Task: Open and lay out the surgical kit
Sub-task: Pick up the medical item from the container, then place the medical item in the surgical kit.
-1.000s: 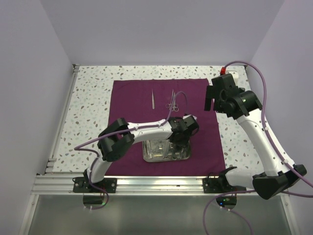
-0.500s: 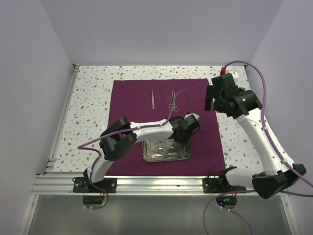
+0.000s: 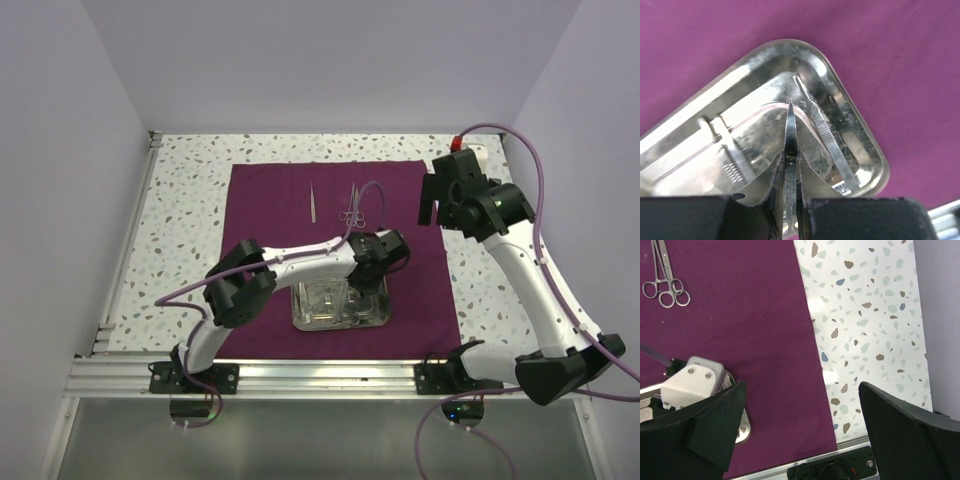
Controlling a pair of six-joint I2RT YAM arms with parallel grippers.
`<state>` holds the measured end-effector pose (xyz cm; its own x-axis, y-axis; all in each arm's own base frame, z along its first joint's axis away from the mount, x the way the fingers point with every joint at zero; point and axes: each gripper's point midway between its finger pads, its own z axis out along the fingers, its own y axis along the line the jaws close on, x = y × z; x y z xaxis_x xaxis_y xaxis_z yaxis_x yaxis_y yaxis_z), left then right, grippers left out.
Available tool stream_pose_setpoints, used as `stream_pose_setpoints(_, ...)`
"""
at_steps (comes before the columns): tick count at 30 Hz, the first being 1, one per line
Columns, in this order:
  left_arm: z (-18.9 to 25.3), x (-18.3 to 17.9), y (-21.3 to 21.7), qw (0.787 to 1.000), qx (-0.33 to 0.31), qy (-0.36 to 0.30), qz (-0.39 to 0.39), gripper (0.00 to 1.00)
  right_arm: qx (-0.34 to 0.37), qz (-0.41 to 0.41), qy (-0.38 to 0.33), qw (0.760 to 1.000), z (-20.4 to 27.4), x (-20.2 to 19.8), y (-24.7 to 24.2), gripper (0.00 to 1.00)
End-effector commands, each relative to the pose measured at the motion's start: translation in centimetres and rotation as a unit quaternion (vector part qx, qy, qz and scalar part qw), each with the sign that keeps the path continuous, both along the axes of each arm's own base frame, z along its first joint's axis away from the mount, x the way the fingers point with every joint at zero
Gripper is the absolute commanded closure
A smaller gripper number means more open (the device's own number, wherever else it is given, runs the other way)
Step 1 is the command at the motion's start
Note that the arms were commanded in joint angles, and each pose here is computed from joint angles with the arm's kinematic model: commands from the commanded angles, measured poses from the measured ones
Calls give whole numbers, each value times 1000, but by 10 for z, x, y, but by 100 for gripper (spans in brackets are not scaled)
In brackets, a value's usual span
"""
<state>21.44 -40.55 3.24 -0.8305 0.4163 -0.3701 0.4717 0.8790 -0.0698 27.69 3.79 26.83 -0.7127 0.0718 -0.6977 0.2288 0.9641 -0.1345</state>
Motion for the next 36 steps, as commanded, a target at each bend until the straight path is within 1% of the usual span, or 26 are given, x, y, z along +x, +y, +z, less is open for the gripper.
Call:
stream_pose_setpoints(1,52,21,3,999,-1,-39,7,100,12,-13,-35,999,21,6,-2,2)
stream_pose_setpoints(5,77,44,1,997,-16,-69,27,100,14,-18,-42,999,27,5,-4,2)
stream_pose_setpoints(6,84,55,3,996,-23,-78,39,100,14,-19,-44,999,29,4,-4,2)
stream_pose_setpoints(7,87,62,4,995,-26,-83,47,100,11,-25,-47,999,31,2,-7,1)
stream_pose_setpoints(8,90,77,9,993,-30,-93,61,100,10,-30,-50,998,33,2,-9,2)
stream_pose_setpoints(10,86,95,13,992,-34,-99,75,100,-1,-46,-55,997,36,-3,-17,2)
stream_pose_setpoints(13,80,136,19,987,-51,-115,100,100,10,-70,-67,995,41,-12,-23,2)
stream_pose_setpoints(14,86,156,19,983,-70,-131,109,100,16,-74,-70,995,42,-15,-23,2)
stream_pose_setpoints(16,79,178,19,980,-78,-138,120,100,35,-85,-77,993,43,-24,-24,2)
stream_pose_setpoints(17,90,199,17,975,-101,-154,128,100,45,-87,-79,992,42,-26,-22,2)
stream_pose_setpoints(18,79,209,16,974,-100,-152,133,100,51,-87,-85,991,44,-30,-23,2)
stream_pose_setpoints(19,80,220,16,972,-107,-157,139,100,52,-87,-81,992,41,-34,-24,2)
stream_pose_setpoints(20,94,240,14,965,-134,-171,147,100,54,-86,-79,992,40,-35,-23,2)
stream_pose_setpoints(21,81,248,11,965,-133,-166,150,100,54,-84,-75,992,39,-37,-23,2)
stream_pose_setpoints(23,79,271,6,959,-157,-174,159,100,47,-83,-62,993,36,-41,-25,2)
stream_pose_setpoints(27,79,294,-12,946,-200,-202,154,100,43,-79,-52,995,32,-44,-25,2)
stream_pose_setpoints(31,68,310,-22,938,-219,-206,173,100,36,-80,-44,995,34,-47,-27,2)
stream_pose_setpoints(33,57,311,-27,938,-235,-184,176,81,28,-80,-43,995,36,-47,-30,2)
stream_pose_setpoints(34,55,309,-28,938,-237,-179,177,70,27,-80,-45,995,38,-48,-30,2)
stream_pose_setpoints(35,56,307,-28,938,-241,-176,177,49,25,-79,-47,995,39,-48,-31,2)
stream_pose_setpoints(36,59,304,-29,937,-244,-176,174,45,24,-79,-47,995,39,-48,-31,2)
